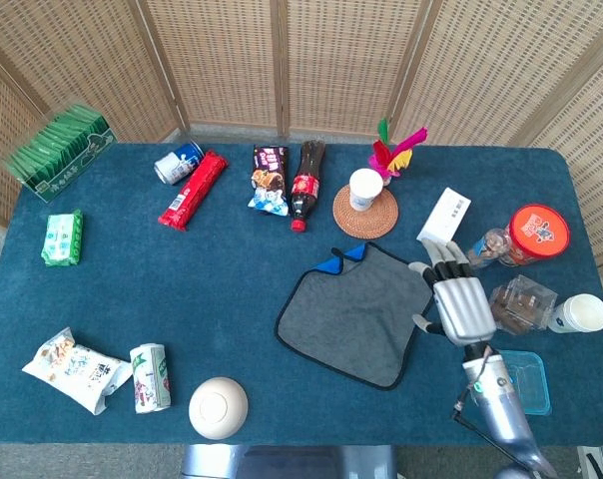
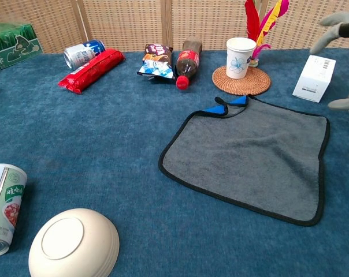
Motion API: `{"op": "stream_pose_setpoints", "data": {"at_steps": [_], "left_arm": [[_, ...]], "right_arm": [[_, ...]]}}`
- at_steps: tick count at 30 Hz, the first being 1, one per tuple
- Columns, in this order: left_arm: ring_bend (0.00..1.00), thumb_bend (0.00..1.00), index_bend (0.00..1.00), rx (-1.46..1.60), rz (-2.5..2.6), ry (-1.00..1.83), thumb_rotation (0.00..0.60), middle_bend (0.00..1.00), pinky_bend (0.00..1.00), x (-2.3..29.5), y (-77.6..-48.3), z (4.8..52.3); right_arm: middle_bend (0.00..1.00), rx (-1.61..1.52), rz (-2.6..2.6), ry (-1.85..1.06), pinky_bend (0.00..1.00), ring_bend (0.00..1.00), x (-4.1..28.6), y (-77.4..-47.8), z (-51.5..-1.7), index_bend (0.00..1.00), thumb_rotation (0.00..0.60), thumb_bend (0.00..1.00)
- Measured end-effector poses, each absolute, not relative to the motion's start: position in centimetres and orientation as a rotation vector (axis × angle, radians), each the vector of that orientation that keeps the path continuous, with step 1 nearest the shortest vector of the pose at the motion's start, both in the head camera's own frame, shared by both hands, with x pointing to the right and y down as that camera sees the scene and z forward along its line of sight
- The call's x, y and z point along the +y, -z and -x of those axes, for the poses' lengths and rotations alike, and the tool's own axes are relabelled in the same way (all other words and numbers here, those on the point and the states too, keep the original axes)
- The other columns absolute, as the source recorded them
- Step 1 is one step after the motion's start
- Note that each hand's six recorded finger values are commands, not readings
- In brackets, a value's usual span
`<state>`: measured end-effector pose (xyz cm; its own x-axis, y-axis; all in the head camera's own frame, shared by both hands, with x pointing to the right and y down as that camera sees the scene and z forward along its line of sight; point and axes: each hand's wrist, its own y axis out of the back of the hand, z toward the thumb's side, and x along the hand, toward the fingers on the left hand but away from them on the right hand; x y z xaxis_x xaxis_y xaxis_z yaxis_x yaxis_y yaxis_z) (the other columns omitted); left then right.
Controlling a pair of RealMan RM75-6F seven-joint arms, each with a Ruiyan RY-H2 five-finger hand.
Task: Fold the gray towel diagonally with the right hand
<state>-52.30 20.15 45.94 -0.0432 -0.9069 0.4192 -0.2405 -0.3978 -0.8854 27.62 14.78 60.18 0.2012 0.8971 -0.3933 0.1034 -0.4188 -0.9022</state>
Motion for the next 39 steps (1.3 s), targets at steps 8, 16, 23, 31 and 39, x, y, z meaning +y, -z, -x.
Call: {"op": "stream_pose_setpoints", "data": {"at_steps": [8, 16, 23, 31, 39], "left_arm": [[0.0, 0.24, 0.17, 1.199, 1.649, 1.489, 0.6, 0.0, 0.0, 20.0, -46.4, 51.8], [0.0, 0.24, 0.17, 1.189, 1.646, 1.507, 0.6, 0.0, 0.0, 19.8, -46.9, 51.5], [0.0, 0.24, 0.17, 1.191, 1.639, 1.528, 0.6, 0.0, 0.0, 19.6, -47.3, 51.6], [0.0, 0.24, 0.17, 1.204, 1.63, 1.544, 0.6, 0.0, 0.0, 19.4, -47.4, 52.0], [0.0, 0.24, 0.18, 1.211, 1.622, 1.556, 0.6, 0.0, 0.0, 19.3, -47.5, 52.3]], "right_arm": [[0.0, -0.928, 1.716, -1.331, 0.0, 0.0, 12.5, -64.4, -26.2, 0.27, 0.6, 0.1], [0.0, -0.972, 1.805, -1.295, 0.0, 0.0, 11.3, -67.3, -23.2, 0.28, 0.6, 0.1], [0.0, -0.972, 1.865, -1.26, 0.0, 0.0, 10.8, -68.6, -20.4, 0.3, 0.6, 0.1], [0.0, -0.951, 1.872, -1.282, 0.0, 0.0, 10.1, -71.0, -18.7, 0.3, 0.6, 0.14], [0.0, -0.951, 1.87, -1.312, 0.0, 0.0, 9.7, -73.0, -18.0, 0.3, 0.6, 0.14]]}}
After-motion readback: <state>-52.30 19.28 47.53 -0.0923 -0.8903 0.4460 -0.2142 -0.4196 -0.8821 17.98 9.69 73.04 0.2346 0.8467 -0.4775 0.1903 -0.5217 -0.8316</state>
